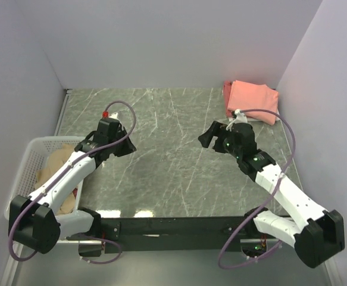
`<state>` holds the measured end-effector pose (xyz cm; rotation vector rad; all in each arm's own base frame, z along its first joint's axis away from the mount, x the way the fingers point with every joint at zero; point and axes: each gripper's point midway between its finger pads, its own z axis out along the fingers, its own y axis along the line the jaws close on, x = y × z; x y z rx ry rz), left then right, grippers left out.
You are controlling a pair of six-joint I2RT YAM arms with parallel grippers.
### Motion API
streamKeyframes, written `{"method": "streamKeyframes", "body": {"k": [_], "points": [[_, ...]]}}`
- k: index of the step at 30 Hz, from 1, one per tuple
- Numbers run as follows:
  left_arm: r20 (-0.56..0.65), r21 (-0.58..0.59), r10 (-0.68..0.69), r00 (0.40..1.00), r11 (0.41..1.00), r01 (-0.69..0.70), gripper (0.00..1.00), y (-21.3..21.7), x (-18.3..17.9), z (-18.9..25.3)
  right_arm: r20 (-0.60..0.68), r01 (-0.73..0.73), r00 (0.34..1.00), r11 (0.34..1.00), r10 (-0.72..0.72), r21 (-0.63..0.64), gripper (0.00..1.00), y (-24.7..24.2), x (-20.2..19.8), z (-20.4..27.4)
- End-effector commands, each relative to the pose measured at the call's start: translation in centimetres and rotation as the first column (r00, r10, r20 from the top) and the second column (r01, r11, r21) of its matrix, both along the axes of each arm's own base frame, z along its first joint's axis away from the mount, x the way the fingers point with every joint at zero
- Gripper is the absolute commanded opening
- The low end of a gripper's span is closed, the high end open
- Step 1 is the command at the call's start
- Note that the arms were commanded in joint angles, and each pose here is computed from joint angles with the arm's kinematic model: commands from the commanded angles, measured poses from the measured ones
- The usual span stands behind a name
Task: Fold and stack the t-shirts
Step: Reset both grippers
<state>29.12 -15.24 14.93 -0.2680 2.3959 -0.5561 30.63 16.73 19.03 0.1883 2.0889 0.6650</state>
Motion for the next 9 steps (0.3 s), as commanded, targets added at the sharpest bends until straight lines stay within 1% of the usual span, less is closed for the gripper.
{"method": "streamKeyframes", "body": {"k": [1,2,7,9], "points": [[0.038,0.001,0.017,0.999,1.000,-0.017,0.13,0.5,0.0,0.4,0.068,0.013,0.998,0.998,-0.017,0.057,0.92,-0.2,-0.4,2.5],[0.042,-0.005,0.017,0.999,1.000,-0.017,0.13,0.4,0.1,0.6,0.060,0.032,0.998,0.999,-0.035,0.042,0.92,-0.8,-0.7,2.2],[0.056,-0.006,0.016,0.998,1.000,-0.015,0.13,0.5,0.1,1.1,0.051,0.019,0.999,1.000,-0.019,0.009,0.92,-1.1,-1.2,1.6],[0.059,0.001,0.015,0.998,1.000,-0.015,0.13,0.6,0.1,1.1,0.039,0.054,0.998,0.998,-0.054,0.012,0.93,-1.4,-1.0,1.7]]}}
